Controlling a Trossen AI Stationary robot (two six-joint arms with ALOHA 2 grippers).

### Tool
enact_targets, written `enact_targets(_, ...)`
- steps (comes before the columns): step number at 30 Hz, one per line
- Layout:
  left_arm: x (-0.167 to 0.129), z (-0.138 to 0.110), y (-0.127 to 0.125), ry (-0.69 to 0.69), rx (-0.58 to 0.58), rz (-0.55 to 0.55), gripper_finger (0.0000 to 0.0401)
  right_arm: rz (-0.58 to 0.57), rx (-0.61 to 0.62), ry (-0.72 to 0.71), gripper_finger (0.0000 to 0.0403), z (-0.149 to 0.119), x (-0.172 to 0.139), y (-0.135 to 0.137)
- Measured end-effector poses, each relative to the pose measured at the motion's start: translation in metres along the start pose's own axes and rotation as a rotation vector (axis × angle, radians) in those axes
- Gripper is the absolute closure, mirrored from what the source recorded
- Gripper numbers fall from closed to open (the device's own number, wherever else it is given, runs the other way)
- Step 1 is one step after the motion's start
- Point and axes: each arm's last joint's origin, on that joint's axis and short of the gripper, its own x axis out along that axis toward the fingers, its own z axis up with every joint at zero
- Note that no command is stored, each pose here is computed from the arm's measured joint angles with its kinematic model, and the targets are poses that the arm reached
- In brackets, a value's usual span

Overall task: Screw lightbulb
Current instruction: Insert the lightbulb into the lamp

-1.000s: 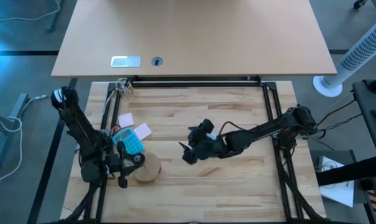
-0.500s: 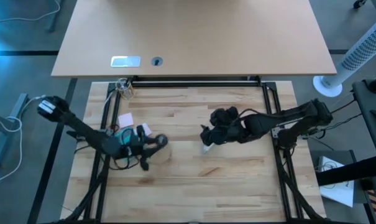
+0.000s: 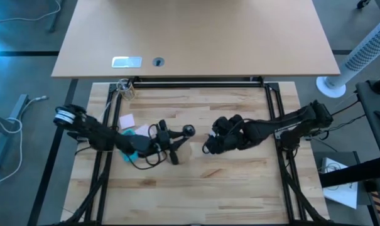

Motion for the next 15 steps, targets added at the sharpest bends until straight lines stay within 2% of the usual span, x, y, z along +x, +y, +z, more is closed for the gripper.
enact_targets(4, 0.01, -0.006, 0.002, -0.083, -0.06, 0.012, 0.0323, -0.012, -0.073, -0.002, 0.0055, -0.012, -0.009, 0.002)
enact_targets(7, 0.019, -0.02, 0.007, -0.118, -0.078, 0.039, 0.0323, -0.016, -0.109, -0.034, 0.0055, -0.021, -0.015, 0.006)
enact_targets(15, 0.041, -0.064, 0.01, -0.095, -0.055, 0.062, 0.0322, -0.027, -0.161, -0.019, 0.0055, -0.046, -0.009, 0.014)
